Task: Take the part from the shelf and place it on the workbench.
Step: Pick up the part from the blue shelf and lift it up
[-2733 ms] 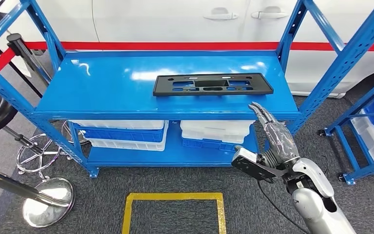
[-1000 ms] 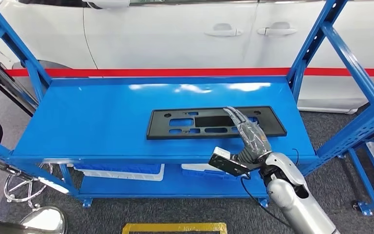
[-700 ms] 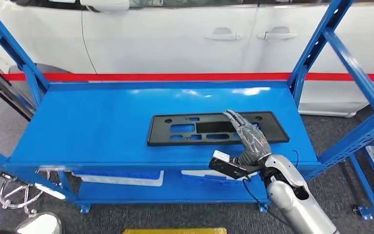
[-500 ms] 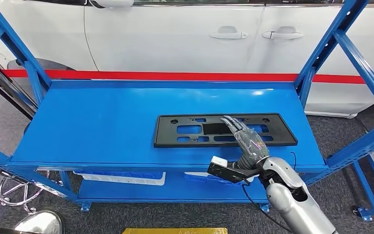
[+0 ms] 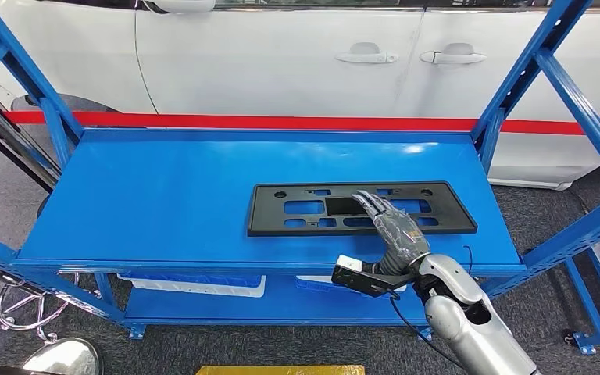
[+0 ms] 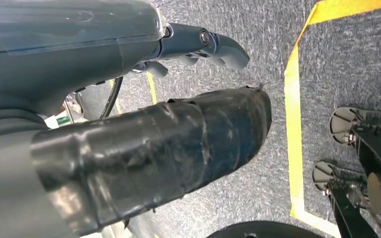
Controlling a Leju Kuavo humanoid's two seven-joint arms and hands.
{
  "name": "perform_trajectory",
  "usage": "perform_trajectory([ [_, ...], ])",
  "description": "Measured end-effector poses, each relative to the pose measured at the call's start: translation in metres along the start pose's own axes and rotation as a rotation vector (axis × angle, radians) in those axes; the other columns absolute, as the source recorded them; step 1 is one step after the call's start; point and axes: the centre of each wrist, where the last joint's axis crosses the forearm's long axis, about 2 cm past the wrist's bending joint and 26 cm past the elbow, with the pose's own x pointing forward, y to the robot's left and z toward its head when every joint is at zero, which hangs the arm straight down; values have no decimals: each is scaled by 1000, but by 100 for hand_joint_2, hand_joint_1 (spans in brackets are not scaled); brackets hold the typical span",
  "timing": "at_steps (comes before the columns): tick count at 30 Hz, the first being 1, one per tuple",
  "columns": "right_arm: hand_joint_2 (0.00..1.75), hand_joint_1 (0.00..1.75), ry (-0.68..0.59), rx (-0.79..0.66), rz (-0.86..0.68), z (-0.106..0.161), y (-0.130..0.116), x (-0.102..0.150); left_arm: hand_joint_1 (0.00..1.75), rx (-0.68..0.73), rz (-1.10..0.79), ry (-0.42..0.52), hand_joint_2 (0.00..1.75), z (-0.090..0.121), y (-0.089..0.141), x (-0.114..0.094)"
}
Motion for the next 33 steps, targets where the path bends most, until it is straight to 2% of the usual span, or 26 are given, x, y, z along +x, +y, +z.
perform_trajectory([
  [14, 175, 0, 19, -8, 24, -1, 3, -1, 0, -10, -9, 12, 0, 0, 0, 1],
  [23, 175, 0, 73, 27, 107, -2, 23, -8, 0, -8, -29, 10, 0, 0, -1, 2],
  [33, 175, 0, 88, 60, 114, -6, 35, -9, 0, -8, -38, 7, 0, 0, -1, 4],
])
